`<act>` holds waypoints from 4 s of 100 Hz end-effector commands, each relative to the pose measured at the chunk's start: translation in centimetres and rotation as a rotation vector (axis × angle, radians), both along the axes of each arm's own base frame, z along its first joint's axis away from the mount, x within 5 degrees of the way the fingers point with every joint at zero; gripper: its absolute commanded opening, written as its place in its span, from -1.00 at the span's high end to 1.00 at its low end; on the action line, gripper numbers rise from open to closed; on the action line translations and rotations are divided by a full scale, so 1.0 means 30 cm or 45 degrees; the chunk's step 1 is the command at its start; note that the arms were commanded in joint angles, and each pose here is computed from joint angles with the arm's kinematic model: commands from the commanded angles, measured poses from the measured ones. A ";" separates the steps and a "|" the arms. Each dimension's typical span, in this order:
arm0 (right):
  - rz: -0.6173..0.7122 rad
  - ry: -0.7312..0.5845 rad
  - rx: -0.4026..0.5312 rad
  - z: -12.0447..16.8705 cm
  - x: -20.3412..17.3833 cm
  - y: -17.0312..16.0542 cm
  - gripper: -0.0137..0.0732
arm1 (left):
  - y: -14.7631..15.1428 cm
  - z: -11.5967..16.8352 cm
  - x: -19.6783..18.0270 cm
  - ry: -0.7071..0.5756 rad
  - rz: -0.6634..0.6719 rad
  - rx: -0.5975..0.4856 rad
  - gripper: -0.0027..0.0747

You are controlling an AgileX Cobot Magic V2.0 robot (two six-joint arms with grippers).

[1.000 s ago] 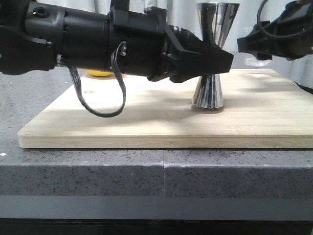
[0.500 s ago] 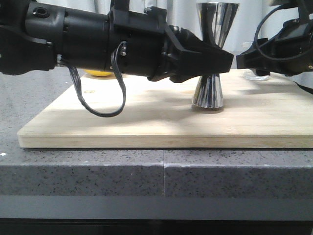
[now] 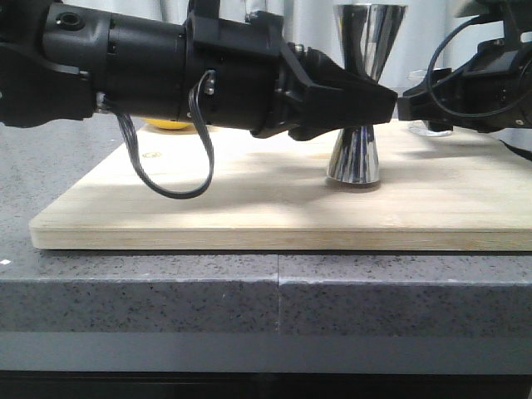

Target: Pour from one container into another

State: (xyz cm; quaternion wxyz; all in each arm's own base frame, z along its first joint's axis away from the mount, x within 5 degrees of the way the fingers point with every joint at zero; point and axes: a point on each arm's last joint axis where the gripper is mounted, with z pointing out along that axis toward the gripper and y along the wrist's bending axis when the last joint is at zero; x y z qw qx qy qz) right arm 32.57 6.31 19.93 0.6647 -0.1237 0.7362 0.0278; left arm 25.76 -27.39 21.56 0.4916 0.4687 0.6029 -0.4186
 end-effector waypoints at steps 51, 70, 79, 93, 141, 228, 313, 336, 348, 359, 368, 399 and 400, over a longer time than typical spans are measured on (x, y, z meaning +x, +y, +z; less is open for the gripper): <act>0.004 -0.170 0.026 0.078 0.002 -0.004 -0.35 | 0.000 0.117 -0.014 -0.052 -0.023 -0.176 0.99; 0.005 -0.182 0.029 0.081 0.002 -0.004 -0.56 | 0.000 0.117 -0.014 -0.052 -0.023 -0.176 0.99; 0.005 -0.214 0.035 0.091 0.001 -0.004 -0.56 | 0.000 0.117 -0.014 -0.052 -0.023 -0.176 0.99; 0.005 -0.267 0.045 0.130 -0.011 -0.006 -0.56 | 0.001 0.117 -0.012 -0.052 -0.020 -0.176 0.99; 0.010 -0.520 0.139 0.348 -0.113 -0.024 -0.56 | 0.007 0.117 -0.006 -0.050 -0.007 -0.177 0.99; 0.009 -0.764 0.178 0.599 -0.332 -0.065 -0.55 | 0.173 0.129 0.138 -0.073 0.197 -0.216 0.99; 0.008 -0.742 0.174 0.595 -0.330 -0.065 -0.55 | 0.205 0.126 0.162 -0.106 0.239 -0.197 0.99; 0.008 -0.742 0.174 0.595 -0.330 -0.065 -0.55 | 0.204 0.124 0.157 -0.111 0.223 -0.193 0.99; 0.008 -0.742 0.174 0.595 -0.330 -0.065 -0.55 | 0.202 0.121 0.154 -0.114 0.201 -0.200 0.99; 0.008 -0.742 0.174 0.595 -0.330 -0.065 -0.55 | 0.197 0.108 0.155 -0.102 0.180 -0.217 0.99; 0.008 -0.742 0.174 0.595 -0.330 -0.065 -0.55 | 0.194 0.101 0.156 -0.096 0.167 -0.228 0.99; 0.008 -0.742 0.174 0.595 -0.330 -0.065 -0.55 | 0.193 0.085 0.155 -0.100 0.155 -0.177 0.99; 0.008 -0.742 0.174 0.595 -0.330 -0.065 -0.55 | 0.192 0.082 0.156 -0.098 0.155 -0.175 0.99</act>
